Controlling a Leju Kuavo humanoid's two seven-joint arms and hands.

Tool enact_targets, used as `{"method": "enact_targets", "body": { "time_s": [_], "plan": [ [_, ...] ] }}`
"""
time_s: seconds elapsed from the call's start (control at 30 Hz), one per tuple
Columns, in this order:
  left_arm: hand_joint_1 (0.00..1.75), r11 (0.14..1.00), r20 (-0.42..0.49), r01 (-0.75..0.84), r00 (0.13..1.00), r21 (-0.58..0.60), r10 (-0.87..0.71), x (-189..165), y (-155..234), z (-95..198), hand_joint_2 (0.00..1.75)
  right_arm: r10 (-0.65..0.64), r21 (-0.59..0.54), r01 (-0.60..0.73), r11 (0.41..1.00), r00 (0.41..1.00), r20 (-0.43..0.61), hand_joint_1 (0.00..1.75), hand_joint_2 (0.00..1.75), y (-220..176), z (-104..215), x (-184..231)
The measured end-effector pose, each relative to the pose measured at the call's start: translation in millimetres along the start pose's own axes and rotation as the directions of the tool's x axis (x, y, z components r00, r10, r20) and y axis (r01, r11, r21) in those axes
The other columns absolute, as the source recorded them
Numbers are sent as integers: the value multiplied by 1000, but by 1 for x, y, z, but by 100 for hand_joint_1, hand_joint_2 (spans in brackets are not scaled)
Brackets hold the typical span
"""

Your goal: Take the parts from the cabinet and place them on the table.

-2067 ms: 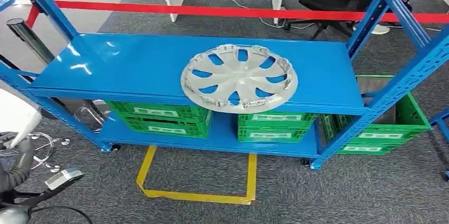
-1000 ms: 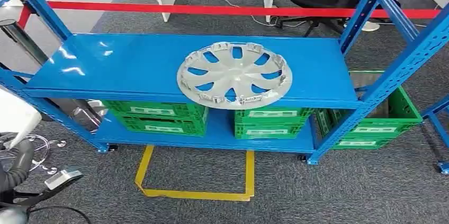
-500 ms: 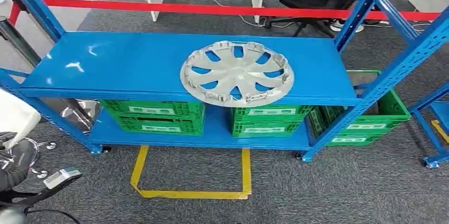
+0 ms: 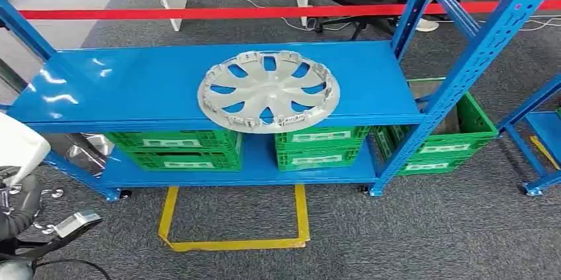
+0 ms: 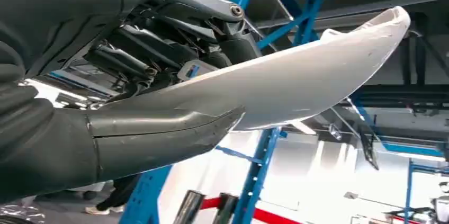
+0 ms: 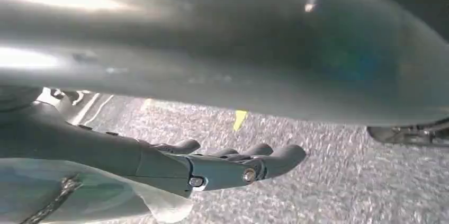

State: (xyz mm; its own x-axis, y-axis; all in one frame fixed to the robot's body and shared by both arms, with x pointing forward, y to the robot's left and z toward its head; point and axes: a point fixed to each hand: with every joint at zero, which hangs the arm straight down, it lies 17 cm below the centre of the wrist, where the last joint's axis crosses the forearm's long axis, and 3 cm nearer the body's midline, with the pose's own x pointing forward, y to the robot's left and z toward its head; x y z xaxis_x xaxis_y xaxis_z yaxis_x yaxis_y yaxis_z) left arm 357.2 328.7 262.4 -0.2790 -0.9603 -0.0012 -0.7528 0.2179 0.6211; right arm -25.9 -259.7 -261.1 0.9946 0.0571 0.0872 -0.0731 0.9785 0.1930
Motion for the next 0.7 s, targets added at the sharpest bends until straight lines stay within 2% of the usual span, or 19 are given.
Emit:
{"method": "enact_targets", "body": {
  "time_s": [0.23,0.47,0.7],
  "plan": [
    [175,1000,-1,1,1000,0,-1,-2,0,-1,175,-1,3,1,1000,1000,3,0,0,1,0,1],
    [175,1000,-48,-1,999,1,1,-11,1,-1,175,0,2,0,1000,1000,0,0,0,0,0,0],
    [175,1000,-45,1,999,-1,-1,-12,1,-1,175,0,2,0,1000,1000,0,0,0,0,0,0]
  ]
}}
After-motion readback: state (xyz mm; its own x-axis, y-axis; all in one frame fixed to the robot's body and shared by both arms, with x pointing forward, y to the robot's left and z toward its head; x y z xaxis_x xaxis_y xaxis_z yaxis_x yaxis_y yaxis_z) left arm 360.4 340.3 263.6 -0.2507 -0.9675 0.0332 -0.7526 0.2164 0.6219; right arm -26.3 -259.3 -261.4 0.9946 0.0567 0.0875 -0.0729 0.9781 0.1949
